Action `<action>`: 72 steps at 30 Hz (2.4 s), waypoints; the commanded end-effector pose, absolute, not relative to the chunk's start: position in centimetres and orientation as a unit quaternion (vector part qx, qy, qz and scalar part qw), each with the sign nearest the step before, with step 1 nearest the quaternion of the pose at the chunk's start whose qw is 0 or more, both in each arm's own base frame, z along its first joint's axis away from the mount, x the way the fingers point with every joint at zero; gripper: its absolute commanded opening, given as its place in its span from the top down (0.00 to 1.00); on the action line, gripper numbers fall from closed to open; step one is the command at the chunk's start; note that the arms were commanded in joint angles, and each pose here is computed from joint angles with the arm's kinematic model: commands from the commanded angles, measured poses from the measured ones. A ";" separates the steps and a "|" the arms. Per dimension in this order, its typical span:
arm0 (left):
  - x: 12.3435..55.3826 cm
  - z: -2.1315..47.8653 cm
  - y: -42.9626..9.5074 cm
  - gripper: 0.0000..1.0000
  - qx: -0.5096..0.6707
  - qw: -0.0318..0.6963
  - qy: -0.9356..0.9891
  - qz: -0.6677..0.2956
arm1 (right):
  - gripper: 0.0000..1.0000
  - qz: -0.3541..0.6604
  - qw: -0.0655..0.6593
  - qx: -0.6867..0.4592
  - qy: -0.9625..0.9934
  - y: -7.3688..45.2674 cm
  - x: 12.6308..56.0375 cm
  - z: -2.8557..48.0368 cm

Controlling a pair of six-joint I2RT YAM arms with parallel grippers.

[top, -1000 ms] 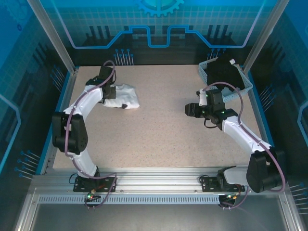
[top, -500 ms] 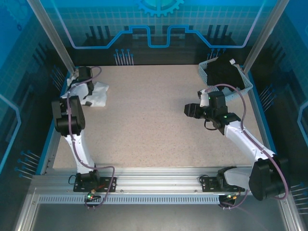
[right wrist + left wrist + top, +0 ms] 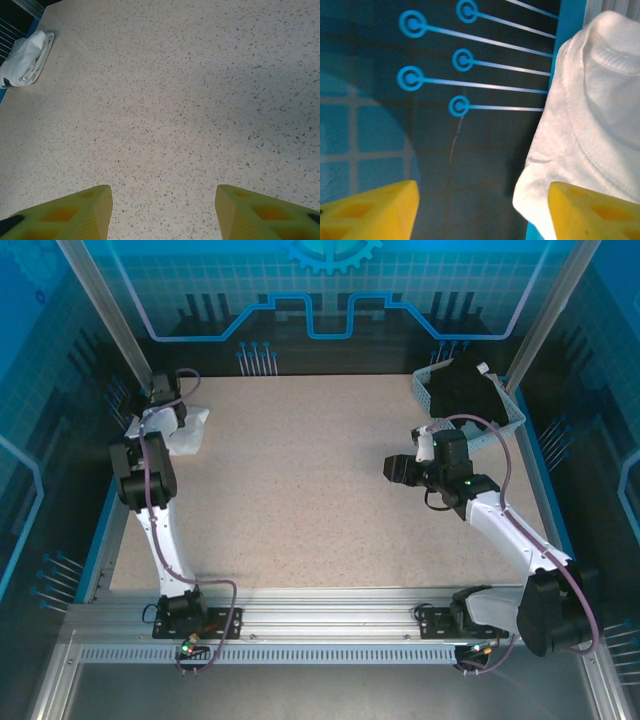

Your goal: Fold the inside-out t-shirt

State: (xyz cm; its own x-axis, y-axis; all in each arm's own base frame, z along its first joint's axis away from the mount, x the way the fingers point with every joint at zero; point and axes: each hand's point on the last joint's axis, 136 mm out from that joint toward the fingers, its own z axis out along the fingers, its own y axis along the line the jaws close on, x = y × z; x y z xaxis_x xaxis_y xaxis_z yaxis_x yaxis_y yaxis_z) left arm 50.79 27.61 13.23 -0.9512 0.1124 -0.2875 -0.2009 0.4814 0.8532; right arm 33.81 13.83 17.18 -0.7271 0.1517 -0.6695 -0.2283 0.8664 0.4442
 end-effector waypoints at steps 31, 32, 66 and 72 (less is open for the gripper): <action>35.5 14.4 5.2 0.01 -0.147 0.588 0.793 0.051 | 0.00 -0.082 0.550 0.008 0.831 0.7 37.4 12.6; 36.1 13.8 5.0 0.01 -0.140 0.589 0.794 0.049 | 0.00 -0.085 0.549 -0.002 0.831 0.8 37.9 12.2; 38.5 10.1 1.5 0.01 -0.077 0.612 0.787 -0.015 | 0.00 -0.022 0.558 -0.037 0.829 2.0 39.6 9.5; 39.4 9.6 1.2 0.01 -0.070 0.588 0.806 -0.009 | 0.00 -0.022 0.557 -0.038 0.829 2.1 39.6 9.5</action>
State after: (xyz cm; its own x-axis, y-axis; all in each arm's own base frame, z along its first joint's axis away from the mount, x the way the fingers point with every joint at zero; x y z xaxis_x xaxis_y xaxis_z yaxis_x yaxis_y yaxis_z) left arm 39.18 1.18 9.11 -0.3001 -0.1192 -0.9464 -0.0902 0.9913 -0.0962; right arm 39.46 2.54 9.34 -0.3936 -0.0820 -0.9156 -0.0455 0.9965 -0.0697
